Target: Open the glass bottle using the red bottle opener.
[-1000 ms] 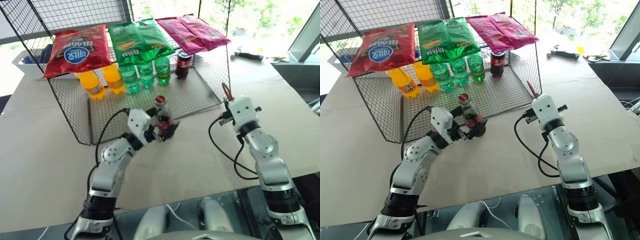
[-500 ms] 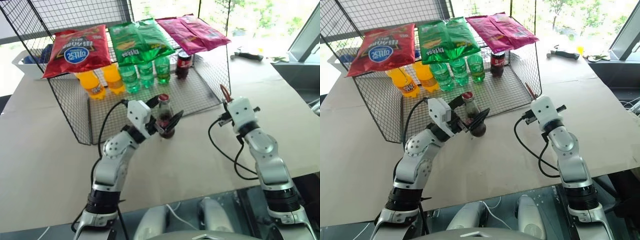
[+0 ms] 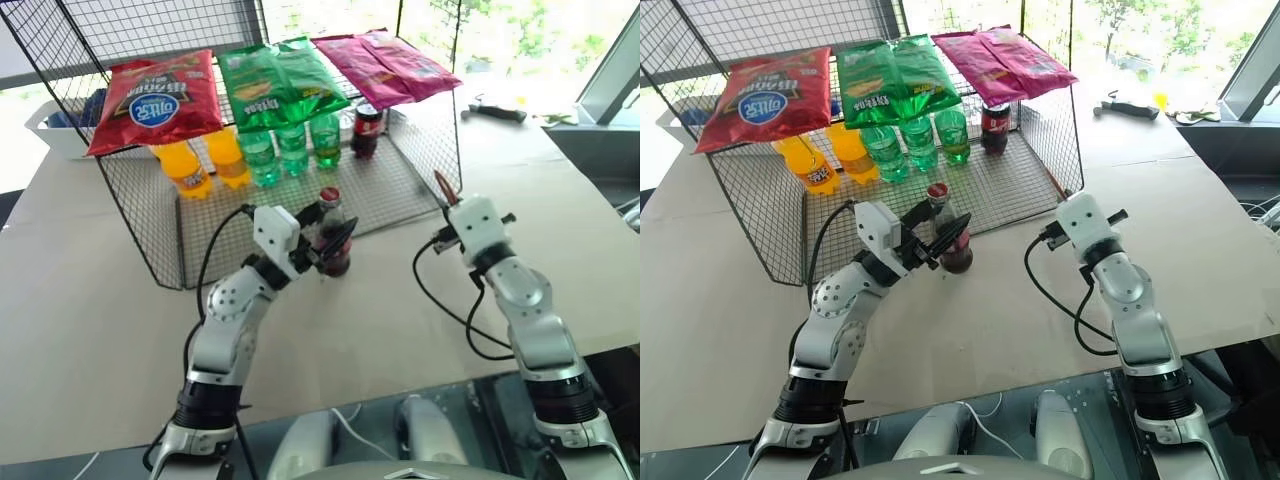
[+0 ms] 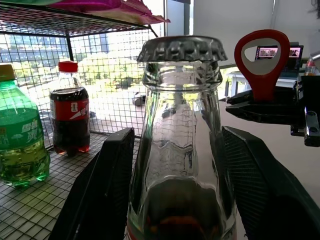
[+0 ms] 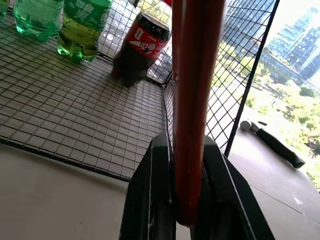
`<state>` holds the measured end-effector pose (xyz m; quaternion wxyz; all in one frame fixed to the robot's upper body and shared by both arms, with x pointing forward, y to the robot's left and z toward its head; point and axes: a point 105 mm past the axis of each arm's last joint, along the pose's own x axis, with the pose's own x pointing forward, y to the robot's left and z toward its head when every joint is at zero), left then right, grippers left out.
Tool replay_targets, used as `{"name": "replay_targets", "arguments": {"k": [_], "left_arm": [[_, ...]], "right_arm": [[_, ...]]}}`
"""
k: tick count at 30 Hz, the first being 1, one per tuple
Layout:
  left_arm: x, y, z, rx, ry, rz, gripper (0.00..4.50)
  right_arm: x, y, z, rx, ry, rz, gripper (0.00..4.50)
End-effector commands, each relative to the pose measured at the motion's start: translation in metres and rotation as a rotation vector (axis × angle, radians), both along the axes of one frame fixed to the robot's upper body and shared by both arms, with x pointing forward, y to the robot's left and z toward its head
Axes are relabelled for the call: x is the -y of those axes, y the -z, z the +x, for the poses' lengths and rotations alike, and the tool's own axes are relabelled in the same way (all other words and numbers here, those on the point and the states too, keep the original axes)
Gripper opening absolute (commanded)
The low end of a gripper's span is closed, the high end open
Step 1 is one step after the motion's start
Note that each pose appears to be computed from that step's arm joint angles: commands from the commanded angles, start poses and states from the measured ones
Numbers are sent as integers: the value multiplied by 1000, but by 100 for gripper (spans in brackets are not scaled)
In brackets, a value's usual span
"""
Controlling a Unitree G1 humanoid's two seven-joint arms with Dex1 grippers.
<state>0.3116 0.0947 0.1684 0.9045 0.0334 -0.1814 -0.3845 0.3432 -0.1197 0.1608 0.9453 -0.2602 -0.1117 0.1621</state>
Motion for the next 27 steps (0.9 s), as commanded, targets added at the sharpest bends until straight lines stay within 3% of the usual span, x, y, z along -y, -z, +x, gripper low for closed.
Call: {"name": "replay_targets", "arguments": {"k": [1, 6, 13, 27], "left_arm": [[2, 6, -1, -2, 10, 13, 213], [3, 8, -1, -6, 11, 14, 213], [4, 5, -1, -6, 17, -1, 213], [9, 0, 0, -12, 29, -25, 213]], "right_arm": [[-31, -27, -6, 118, -98, -15, 0], [-83, -41, -3, 208, -239, -69, 0], [-121, -48, -2, 292, -354, -143, 0], [-135, -18, -6, 305, -429, -286, 0]]}}
